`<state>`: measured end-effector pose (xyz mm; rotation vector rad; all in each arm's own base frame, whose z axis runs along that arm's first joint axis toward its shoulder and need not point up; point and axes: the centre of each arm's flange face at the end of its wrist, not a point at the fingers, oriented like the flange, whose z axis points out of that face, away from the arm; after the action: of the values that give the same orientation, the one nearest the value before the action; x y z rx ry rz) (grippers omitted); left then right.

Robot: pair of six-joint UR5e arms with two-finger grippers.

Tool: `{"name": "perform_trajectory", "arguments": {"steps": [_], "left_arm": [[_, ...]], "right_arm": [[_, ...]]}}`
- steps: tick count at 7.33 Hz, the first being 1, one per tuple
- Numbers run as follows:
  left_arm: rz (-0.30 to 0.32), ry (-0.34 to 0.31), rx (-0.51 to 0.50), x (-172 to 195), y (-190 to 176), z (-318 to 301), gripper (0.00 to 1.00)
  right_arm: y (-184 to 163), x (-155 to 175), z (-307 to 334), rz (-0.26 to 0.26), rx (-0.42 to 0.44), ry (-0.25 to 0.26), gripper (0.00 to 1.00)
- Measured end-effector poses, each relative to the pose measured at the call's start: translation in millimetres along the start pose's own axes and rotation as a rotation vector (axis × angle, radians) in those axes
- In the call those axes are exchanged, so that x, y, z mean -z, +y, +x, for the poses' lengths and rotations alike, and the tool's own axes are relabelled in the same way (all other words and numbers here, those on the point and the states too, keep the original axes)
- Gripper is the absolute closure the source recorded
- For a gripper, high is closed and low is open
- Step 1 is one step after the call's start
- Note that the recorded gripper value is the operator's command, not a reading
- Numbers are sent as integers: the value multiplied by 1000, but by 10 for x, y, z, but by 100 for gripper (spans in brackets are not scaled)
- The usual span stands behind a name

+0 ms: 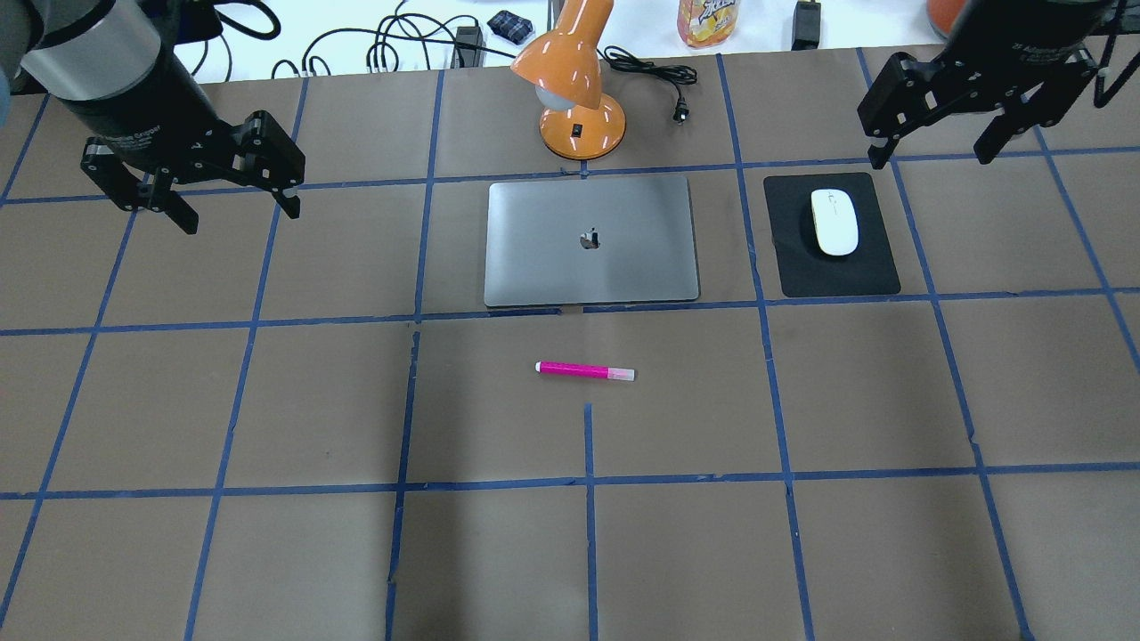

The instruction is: Place pen and mouse around notebook

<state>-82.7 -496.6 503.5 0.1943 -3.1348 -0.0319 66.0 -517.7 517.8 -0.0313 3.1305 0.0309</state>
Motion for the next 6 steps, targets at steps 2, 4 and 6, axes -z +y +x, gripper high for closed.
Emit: {"name": "perform_trajectory", "arguments": {"steps": [2, 4, 6], "left_arm": [[1, -1, 0, 3, -6, 0, 0], [1, -1, 1, -15, -28, 1, 0], [30, 3, 7, -11, -84, 1, 0]], "right_arm": [[0, 1, 0, 0, 0, 0, 0], [0, 1, 0, 0, 0, 0, 0], [0, 1, 0, 0, 1, 0, 0]]}}
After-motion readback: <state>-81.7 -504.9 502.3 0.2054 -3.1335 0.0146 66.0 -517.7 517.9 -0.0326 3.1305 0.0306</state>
